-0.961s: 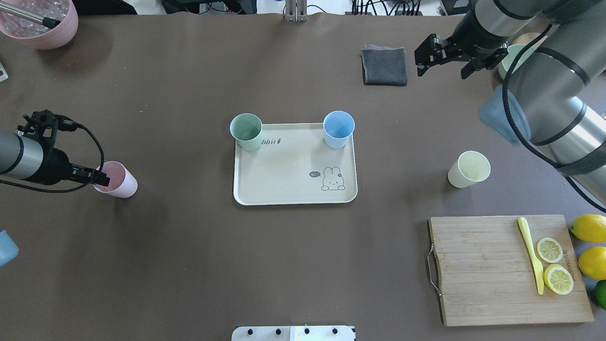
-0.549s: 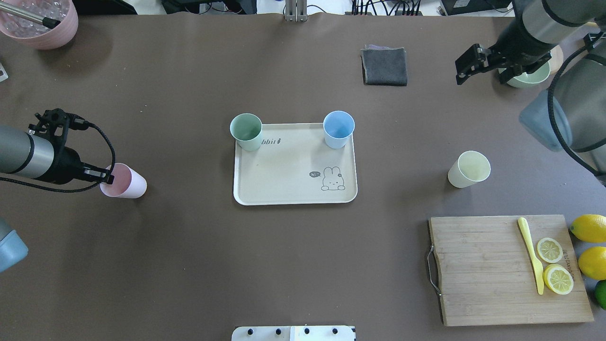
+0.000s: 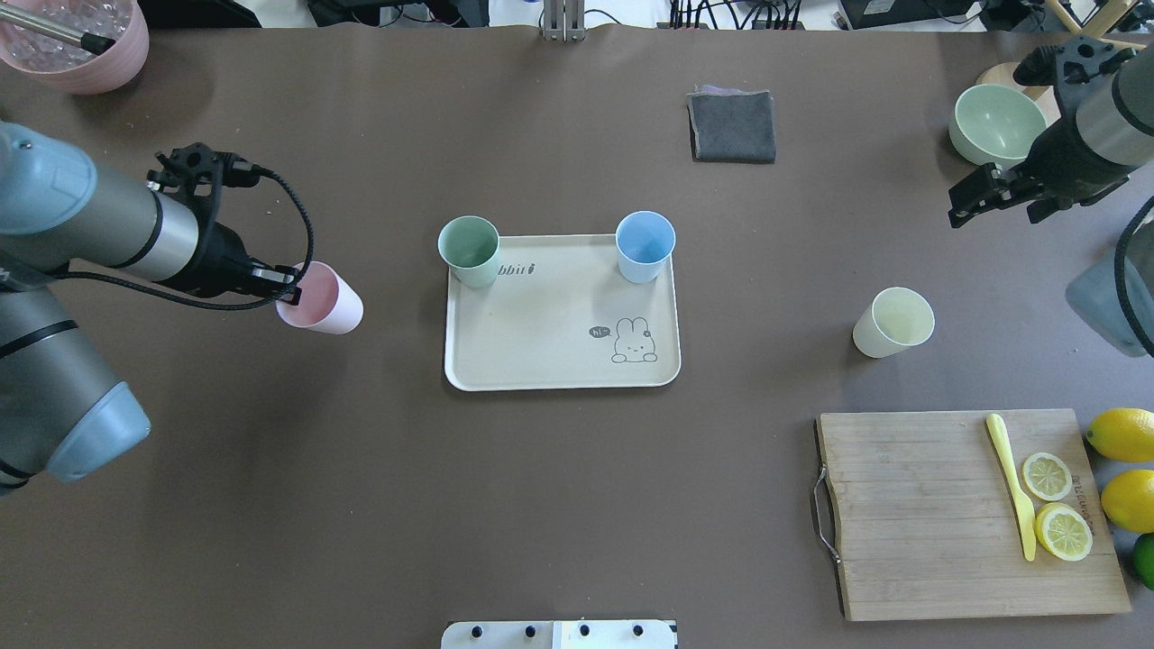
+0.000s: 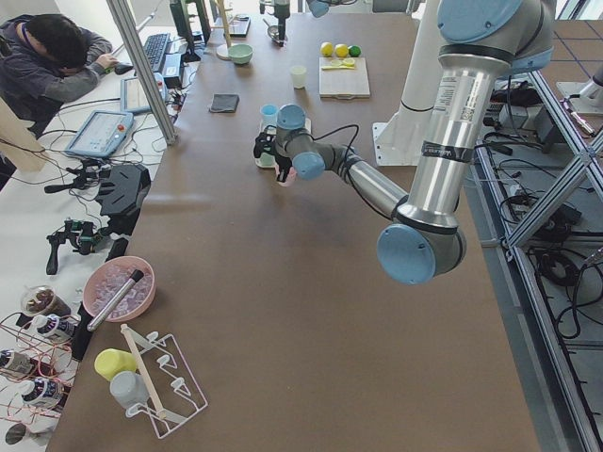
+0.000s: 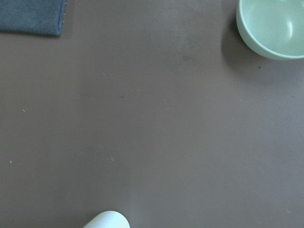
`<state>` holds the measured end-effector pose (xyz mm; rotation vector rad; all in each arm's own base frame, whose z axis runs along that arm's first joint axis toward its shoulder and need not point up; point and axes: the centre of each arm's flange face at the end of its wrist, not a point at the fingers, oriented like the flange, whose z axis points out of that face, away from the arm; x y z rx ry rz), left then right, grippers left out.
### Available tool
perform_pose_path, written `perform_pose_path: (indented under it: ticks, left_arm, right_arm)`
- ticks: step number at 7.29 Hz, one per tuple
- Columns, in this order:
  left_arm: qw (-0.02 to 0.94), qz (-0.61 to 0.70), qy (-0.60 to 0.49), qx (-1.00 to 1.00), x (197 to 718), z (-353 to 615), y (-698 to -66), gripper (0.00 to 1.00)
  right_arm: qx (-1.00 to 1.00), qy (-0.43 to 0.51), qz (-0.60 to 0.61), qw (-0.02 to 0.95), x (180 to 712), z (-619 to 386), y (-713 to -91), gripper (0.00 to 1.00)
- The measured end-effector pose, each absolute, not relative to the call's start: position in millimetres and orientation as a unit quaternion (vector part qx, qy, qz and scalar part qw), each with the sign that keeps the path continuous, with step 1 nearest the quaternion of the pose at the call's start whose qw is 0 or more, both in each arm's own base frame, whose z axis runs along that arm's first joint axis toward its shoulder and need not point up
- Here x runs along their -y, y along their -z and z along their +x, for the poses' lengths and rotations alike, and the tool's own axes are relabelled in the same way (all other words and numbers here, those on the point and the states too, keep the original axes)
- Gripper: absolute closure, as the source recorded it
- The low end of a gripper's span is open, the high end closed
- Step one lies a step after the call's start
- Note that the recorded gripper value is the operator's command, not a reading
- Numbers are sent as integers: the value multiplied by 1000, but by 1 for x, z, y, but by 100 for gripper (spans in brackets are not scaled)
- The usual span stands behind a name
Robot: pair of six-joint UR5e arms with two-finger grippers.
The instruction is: Place all cups on tray
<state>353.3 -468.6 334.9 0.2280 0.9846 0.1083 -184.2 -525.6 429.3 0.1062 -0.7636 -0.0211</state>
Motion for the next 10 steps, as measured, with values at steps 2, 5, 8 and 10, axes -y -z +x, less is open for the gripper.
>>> perform_pose_path:
  ticks: [2,5,8,10]
  left_arm:
    - [878,85,-42,-470,464,397,-283,100]
    - [889,86,-26,-449,440,484,-237,100]
    - [894,87,-23,-440,440,508,-234,2]
    - [886,100,-21,-453,449,471,-206,2]
  right_arm:
    - [374,9,52,926,519,-181,-439,1]
    - [374,1,44,926,517,-182,-443,0]
    - [377,-20,25,926,508,-203,-438,1]
    - [376,-31,12,926,496,-217,-439,2]
